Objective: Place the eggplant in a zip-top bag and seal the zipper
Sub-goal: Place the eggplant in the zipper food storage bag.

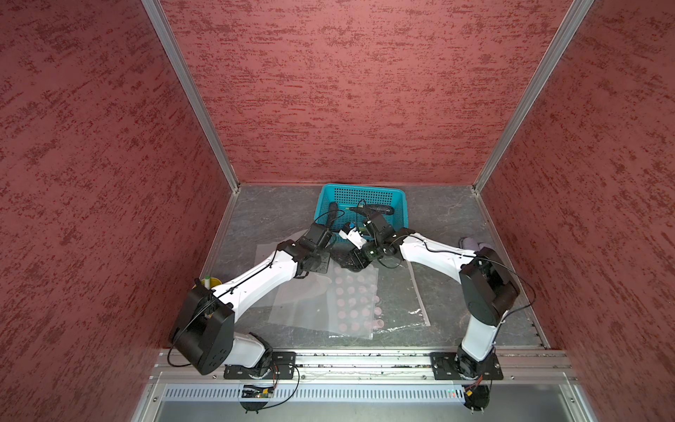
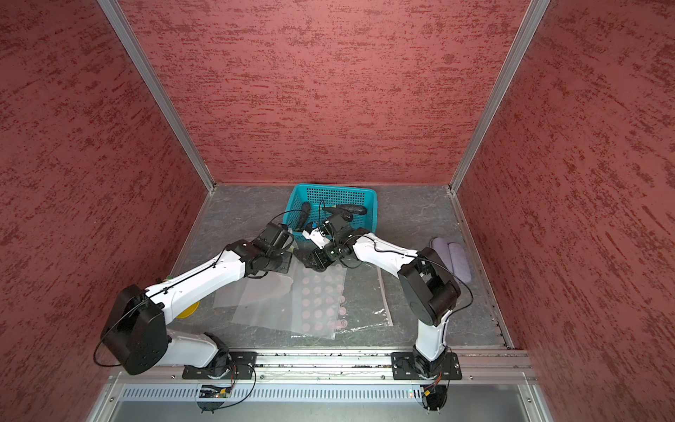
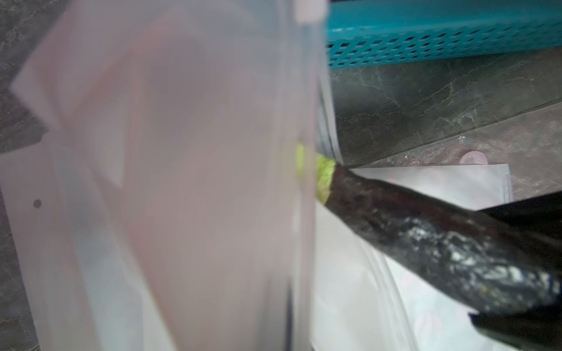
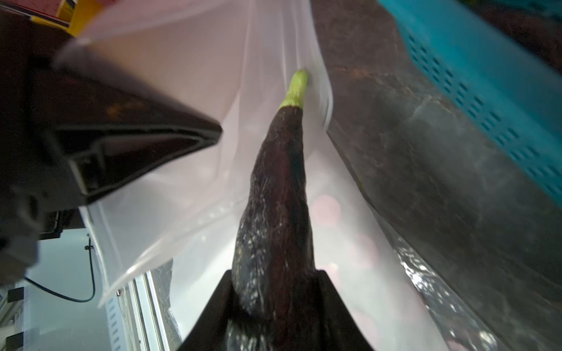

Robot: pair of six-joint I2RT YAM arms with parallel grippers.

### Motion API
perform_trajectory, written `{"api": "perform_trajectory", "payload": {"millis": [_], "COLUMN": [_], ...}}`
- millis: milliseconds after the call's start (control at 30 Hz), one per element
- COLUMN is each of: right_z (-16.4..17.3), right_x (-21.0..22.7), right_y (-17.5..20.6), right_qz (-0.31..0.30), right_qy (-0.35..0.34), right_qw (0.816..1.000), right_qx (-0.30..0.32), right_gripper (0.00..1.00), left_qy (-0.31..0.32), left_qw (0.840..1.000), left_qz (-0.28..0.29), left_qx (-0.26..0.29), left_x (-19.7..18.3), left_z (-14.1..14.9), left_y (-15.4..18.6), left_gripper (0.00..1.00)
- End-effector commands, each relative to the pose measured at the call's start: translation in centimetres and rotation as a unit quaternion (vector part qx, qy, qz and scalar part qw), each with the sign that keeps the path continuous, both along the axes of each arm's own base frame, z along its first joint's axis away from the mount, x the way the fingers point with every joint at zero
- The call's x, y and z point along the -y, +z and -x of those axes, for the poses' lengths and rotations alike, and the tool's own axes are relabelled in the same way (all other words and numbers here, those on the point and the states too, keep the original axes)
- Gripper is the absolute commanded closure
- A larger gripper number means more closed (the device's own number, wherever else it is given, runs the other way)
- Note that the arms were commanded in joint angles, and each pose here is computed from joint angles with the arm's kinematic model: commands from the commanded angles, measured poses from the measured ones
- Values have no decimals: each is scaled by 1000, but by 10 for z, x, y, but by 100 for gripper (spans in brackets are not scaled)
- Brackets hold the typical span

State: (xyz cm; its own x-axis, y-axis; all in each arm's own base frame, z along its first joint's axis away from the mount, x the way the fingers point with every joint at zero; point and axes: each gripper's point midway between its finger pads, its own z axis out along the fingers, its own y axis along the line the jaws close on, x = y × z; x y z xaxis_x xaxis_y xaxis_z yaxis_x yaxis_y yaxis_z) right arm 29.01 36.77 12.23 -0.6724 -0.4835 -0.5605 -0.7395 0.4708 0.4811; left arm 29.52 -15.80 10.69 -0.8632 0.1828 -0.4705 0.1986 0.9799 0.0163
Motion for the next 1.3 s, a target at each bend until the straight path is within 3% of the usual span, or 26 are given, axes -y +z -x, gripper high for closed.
{"api": "perform_trajectory", "payload": {"millis": [0,200,433,567,800,1033,1133,1267], "right_z": [10,26,22,10,8,3,-3,-14], "right_x": [-27,-30,-30,-38,-57,-64,-70,-73], "right_y": [14,-6,-35,-32,6,4,6,18], "right_qz": [-32,-5,24,13,-59,-77,-90,-106], "right_qy": [31,56,35,5,1,-15,-29,-52], "right_qw": [999,998,998,998,996,993,991,990], "right_qx": [0,-17,-53,-57,-67,-89,-95,-79], "right_gripper": [80,79,79,77,76,76,71,49], "left_qy": [3,4,-12,-20,-12,-18,-17,4], "left_qw": [1000,1000,999,999,1000,999,998,996], "left_qz": [-8,-22,-6,6,-2,12,41,81], "left_qx": [3,10,32,37,20,27,33,25], "left_x": [4,0,6,12,8,13,18,16], "left_z": [-4,-3,0,4,12,14,15,17], "left_y": [2,4,14,16,1,1,6,5], "left_gripper": [100,100,100,100,100,100,100,100]}}
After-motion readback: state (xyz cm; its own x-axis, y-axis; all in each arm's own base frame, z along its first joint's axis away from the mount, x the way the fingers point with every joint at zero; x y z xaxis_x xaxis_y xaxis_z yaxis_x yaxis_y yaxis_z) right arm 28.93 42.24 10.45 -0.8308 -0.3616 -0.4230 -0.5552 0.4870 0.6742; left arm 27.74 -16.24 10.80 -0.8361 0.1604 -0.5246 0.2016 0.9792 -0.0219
